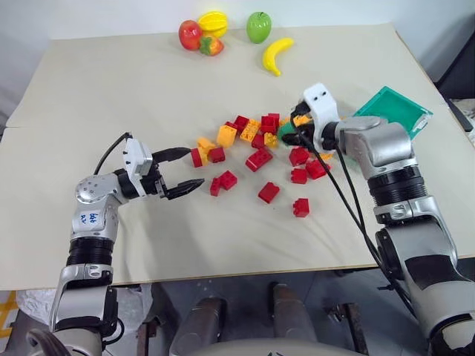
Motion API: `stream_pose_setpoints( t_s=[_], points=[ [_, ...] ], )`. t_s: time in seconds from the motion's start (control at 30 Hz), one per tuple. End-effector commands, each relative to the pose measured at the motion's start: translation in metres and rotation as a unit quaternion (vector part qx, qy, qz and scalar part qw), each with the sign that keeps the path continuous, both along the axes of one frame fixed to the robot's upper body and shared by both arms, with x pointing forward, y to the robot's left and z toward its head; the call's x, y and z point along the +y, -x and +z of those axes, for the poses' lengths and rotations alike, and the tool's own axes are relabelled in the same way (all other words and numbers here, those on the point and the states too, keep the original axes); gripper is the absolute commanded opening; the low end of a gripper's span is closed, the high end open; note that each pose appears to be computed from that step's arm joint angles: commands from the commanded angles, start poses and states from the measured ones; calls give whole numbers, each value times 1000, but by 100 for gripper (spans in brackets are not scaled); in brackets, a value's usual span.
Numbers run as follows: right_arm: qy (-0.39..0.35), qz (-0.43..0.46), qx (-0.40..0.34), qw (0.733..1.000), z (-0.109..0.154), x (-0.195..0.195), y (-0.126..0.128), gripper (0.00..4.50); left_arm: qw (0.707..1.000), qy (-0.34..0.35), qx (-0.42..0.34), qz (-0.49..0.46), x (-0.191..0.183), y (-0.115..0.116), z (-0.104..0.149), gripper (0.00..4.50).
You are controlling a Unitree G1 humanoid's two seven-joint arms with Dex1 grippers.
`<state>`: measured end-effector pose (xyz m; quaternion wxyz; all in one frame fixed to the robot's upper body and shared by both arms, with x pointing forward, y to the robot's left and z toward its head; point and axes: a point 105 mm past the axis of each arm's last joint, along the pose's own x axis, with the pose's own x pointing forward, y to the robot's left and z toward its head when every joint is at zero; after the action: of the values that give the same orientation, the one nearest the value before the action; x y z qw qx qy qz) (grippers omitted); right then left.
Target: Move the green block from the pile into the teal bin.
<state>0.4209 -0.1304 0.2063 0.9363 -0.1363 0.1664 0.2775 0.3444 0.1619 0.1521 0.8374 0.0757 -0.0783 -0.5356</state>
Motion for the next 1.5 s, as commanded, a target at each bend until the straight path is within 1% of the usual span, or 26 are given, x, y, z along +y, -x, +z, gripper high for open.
stream_pose_setpoints(
  t_s=[0.03,0.13,0.27,0.4,0.53,0.67,0.73,0.8,0.83,0.87,0.9,0.93,0.97,1.0,1.07,1.13,1.2,1.27,1.33,1.4,1.5],
  points=[
    [-11,10,-45,999,26,-3,17,148,999,9,-23,-24,-13,1,14,450],
    [-3,9,-82,997,39,-12,32,148,999,9,-25,-47,-32,2,16,450],
    [25,-29,-148,988,61,-54,53,148,997,21,-21,-64,-71,-4,21,450],
    [96,-70,-167,979,67,-100,64,148,997,21,-17,-71,-100,-8,21,450],
    [145,-130,-184,963,75,-145,57,148,997,24,-24,-72,-126,-14,25,450],
    [143,-137,-179,964,65,-161,45,148,997,31,-32,-62,-140,-20,32,450],
    [134,-135,-180,965,60,-166,37,224,997,33,-35,-62,-143,-22,34,450],
    [131,-132,-175,967,53,-171,32,279,997,34,-40,-64,-145,-23,36,450],
    [133,-130,-172,967,51,-172,30,322,996,34,-42,-65,-146,-23,36,450],
    [135,-125,-173,968,49,-173,29,353,996,35,-43,-66,-146,-24,37,450],
    [130,-128,-181,966,51,-174,28,383,996,35,-43,-66,-144,-24,37,450],
    [124,-127,-191,965,56,-172,29,423,997,34,-42,-60,-141,-25,36,450],
    [112,-126,-198,965,60,-169,31,447,997,34,-42,-52,-137,-26,36,450],
    [97,-119,-199,968,62,-164,37,447,997,34,-44,-48,-132,-26,35,450],
    [64,-75,-189,977,59,-143,55,447,997,38,-49,-37,-123,-24,37,450],
    [24,-17,-154,988,42,-119,83,447,998,41,-32,-25,-105,-23,34,450],
    [7,19,-121,992,23,-104,107,447,998,44,-11,-34,-88,-18,31,450],
    [5,33,-106,994,12,-98,121,447,998,43,-2,-47,-77,-11,30,450],
    [-10,67,-96,993,0,-90,137,447,998,35,-3,-53,-60,-4,30,450],
    [-17,123,-99,987,-20,-89,158,447,999,4,20,-31,-20,2,21,450],
    [-8,159,-105,982,-38,-97,171,447,999,-25,41,10,19,5,16,450]
  ],
)
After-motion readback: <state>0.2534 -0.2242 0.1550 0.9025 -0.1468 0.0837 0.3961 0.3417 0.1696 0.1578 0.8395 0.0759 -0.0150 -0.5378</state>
